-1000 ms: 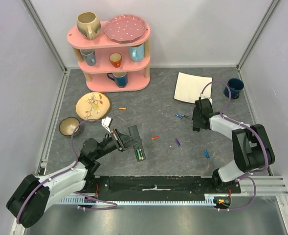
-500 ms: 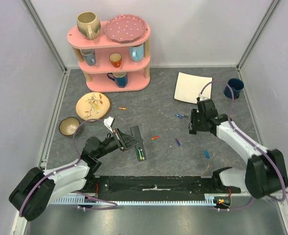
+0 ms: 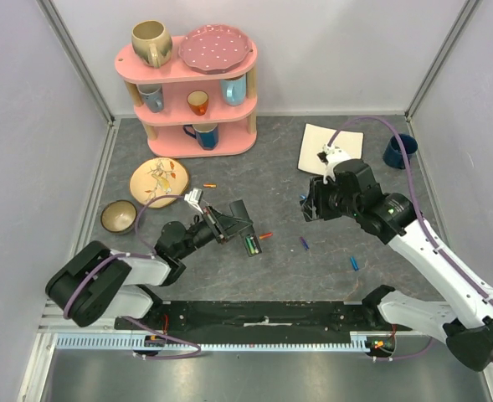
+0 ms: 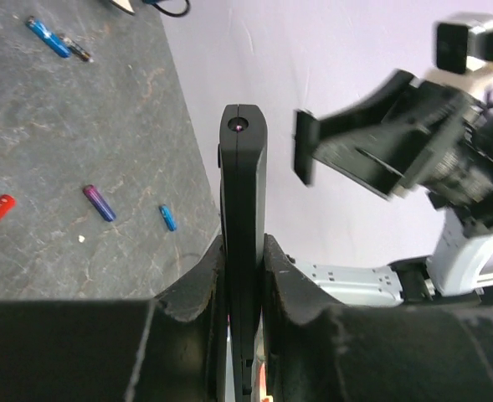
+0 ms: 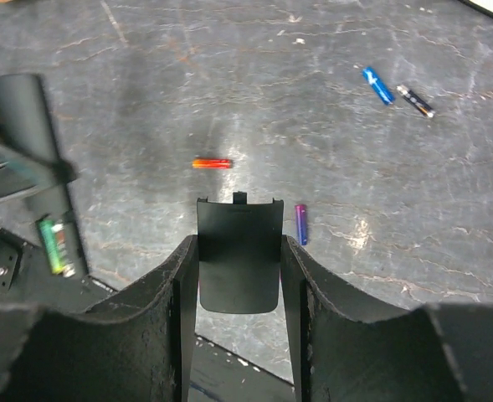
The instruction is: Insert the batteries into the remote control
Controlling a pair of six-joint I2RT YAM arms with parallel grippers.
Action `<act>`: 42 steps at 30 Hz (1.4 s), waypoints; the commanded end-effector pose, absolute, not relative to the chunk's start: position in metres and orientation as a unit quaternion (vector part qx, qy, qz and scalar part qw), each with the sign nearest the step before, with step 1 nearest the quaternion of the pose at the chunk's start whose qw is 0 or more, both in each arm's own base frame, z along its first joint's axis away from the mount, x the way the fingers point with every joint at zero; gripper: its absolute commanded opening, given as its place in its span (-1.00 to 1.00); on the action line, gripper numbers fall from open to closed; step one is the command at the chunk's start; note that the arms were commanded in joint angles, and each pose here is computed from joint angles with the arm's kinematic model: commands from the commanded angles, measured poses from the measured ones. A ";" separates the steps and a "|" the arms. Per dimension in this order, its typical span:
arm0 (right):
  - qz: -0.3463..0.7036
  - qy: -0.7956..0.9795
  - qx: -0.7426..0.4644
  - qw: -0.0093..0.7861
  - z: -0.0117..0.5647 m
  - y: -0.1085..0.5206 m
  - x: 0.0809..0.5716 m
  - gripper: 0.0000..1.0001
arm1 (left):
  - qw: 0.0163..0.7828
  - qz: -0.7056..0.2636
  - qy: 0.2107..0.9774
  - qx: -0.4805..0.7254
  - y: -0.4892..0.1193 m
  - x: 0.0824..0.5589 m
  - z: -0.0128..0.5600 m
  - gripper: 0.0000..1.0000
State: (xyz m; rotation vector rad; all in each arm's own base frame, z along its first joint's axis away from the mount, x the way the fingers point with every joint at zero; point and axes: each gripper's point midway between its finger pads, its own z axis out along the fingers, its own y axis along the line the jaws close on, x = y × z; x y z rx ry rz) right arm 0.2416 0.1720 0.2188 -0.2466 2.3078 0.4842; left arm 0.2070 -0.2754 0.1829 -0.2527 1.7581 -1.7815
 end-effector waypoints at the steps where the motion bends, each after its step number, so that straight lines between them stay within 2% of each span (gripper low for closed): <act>1: 0.206 0.895 -0.138 0.370 0.242 0.187 0.219 -1.00 | 0.369 -0.717 0.584 -0.090 -0.279 0.221 0.233 -0.96; 10: 0.200 0.889 -0.196 0.362 0.237 0.237 0.190 -1.00 | 0.376 -0.702 0.593 -0.117 -0.288 0.233 0.220 -0.96; 12: 0.174 0.892 -0.212 0.360 0.229 0.247 0.191 -1.00 | 0.377 -0.700 0.594 -0.120 -0.289 0.234 0.219 -0.96; 22: 0.171 0.889 -0.258 0.337 0.212 0.291 0.187 -1.00 | 0.370 -0.695 0.602 -0.135 -0.289 0.231 0.211 -0.96; 42: 0.163 0.892 -0.268 0.324 0.191 0.315 0.187 -1.00 | 0.343 -0.694 0.614 -0.152 -0.287 0.225 0.208 -0.96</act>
